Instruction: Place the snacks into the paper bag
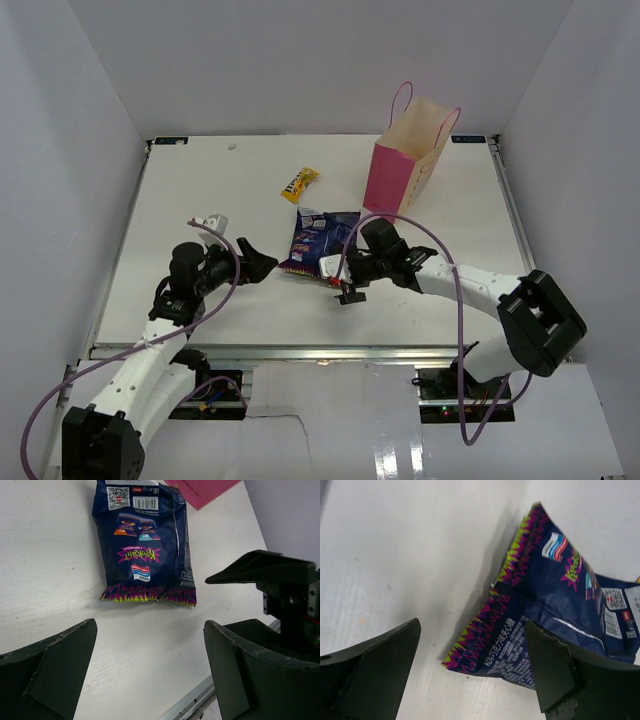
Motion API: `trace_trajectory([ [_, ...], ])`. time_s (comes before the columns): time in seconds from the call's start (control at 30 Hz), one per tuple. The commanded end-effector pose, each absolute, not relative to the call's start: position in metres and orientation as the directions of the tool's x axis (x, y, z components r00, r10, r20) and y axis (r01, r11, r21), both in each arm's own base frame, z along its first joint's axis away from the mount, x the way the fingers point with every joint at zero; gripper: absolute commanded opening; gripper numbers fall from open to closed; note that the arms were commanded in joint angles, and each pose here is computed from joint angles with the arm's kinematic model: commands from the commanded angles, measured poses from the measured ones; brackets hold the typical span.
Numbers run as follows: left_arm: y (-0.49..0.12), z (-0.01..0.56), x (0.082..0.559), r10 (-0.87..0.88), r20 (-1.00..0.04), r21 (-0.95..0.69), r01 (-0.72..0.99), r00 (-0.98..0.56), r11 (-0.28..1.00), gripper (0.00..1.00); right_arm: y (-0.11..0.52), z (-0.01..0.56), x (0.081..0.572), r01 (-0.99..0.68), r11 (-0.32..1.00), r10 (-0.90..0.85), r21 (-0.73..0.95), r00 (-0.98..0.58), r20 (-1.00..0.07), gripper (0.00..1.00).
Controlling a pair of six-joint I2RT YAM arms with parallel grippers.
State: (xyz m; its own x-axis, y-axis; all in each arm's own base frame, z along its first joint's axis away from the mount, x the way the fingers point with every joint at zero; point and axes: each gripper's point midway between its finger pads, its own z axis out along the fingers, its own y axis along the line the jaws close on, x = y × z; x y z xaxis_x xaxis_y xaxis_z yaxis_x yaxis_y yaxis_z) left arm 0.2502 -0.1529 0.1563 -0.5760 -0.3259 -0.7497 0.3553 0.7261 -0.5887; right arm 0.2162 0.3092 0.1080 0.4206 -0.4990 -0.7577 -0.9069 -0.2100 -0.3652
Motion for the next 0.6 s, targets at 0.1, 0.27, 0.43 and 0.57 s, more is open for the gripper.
trace_trajectory([
  [0.1, -0.14, 0.159, 0.25, -0.356, -0.762, -0.572, 0.302, -0.541, 0.763, 0.98, 0.332, 0.096, 0.278, -0.739, -0.083, -0.539, -0.669, 0.598, -0.593, 0.9],
  [0.27, -0.132, 0.158, 0.24, -0.385, -0.764, -0.575, 0.277, -0.517, 0.77, 0.98, 0.359, 0.095, 0.308, -0.643, 0.017, -0.606, -0.765, 0.602, -0.52, 0.9],
  [0.43, -0.129, 0.165, 0.237, -0.403, -0.775, -0.574, 0.274, -0.488, 0.771, 0.98, 0.371, 0.076, 0.308, -0.693, 0.02, -0.644, -0.72, 0.542, -0.539, 0.89],
  [0.57, -0.129, 0.163, 0.238, -0.399, -0.774, -0.573, 0.276, -0.492, 0.772, 0.98, 0.361, 0.064, 0.314, -0.7, 0.04, -0.699, -0.713, 0.491, -0.521, 0.46],
])
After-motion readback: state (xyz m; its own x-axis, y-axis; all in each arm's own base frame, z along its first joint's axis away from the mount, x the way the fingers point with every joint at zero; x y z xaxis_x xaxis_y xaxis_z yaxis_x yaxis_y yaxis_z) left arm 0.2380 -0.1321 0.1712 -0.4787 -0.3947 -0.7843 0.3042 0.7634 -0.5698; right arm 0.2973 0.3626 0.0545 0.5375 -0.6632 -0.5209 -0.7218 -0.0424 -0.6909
